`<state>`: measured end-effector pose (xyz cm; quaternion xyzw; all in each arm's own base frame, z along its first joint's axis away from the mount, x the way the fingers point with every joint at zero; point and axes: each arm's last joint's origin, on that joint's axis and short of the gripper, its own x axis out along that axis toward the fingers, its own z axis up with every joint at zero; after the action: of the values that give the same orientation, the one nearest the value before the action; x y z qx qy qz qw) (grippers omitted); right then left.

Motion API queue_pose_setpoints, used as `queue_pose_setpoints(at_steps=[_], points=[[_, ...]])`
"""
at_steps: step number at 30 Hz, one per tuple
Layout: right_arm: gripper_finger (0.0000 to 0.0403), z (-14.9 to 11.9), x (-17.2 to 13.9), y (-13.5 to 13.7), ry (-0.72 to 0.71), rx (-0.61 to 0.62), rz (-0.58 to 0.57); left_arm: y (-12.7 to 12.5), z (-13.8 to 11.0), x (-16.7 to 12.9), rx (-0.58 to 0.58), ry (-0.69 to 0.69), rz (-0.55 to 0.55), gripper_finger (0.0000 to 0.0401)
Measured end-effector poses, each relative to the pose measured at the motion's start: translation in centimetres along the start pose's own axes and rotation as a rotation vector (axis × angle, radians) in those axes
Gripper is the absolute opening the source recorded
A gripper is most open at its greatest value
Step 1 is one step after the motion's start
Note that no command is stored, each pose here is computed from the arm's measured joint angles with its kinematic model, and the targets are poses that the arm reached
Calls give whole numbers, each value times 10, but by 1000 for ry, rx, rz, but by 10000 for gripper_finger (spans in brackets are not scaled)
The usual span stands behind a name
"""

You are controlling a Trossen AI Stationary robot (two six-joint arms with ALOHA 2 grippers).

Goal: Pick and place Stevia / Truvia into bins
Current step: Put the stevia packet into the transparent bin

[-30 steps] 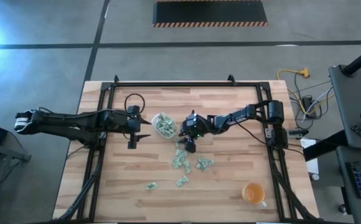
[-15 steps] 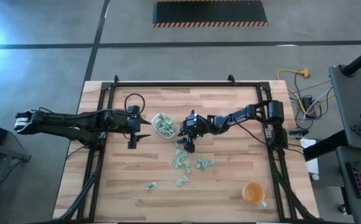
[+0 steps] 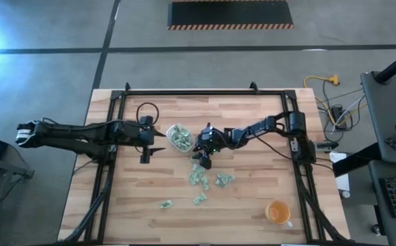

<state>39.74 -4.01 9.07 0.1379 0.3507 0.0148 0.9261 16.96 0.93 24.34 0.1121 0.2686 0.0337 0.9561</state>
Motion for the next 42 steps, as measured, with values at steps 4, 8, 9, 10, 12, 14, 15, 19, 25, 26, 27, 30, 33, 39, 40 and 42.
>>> queue_pose_setpoints(at_steps=[4, 8, 9, 10, 12, 14, 15, 19, 25, 26, 27, 30, 33, 39, 40, 42], points=[[141, 1, 0, 0, 3, -11, -2, 0, -1, 0, 1, 5, -1, 222], [94, 0, 0, 0, 13, -17, -9, 0, 0, 0, 1, 5, -2, 222], [82, 0, 0, 0, 14, -16, -10, 0, -1, 0, 1, 5, -2, 222], [70, 0, 0, 0, 14, -16, -11, 0, -1, 0, 1, 5, -1, 222], [49, 1, -2, 0, 18, -15, -13, 0, 0, 0, 1, 5, -2, 222], [33, 1, -5, 1, 33, -14, -14, 0, -1, 0, 1, 5, -1, 222], [27, 2, -7, 1, 42, -14, -15, 0, -1, 0, 1, 5, -1, 222], [15, 4, -16, 4, 76, -14, -13, 0, -1, 0, 1, 7, -2, 222], [13, 13, -30, 9, 74, -42, -13, 0, -1, 0, 2, 9, -2, 222], [13, 14, -32, 9, 75, -45, -13, 0, -1, 0, 2, 10, -3, 222], [13, 15, -35, 10, 80, -48, -13, 0, -1, 0, 2, 10, -3, 222], [13, 21, -42, 13, 64, -69, -10, 0, -1, 0, 3, 11, -3, 222], [13, 26, -49, 15, 41, -83, -8, 0, -1, 0, 4, 14, -4, 222], [13, 34, -58, 19, 8, -99, -2, 0, -2, 0, 6, 16, -4, 222], [13, 35, -59, 20, 5, -102, -2, 0, -2, 0, 5, 16, -4, 222], [13, 36, -60, 20, -1, -107, -1, 0, -2, 0, 5, 16, -4, 222]])
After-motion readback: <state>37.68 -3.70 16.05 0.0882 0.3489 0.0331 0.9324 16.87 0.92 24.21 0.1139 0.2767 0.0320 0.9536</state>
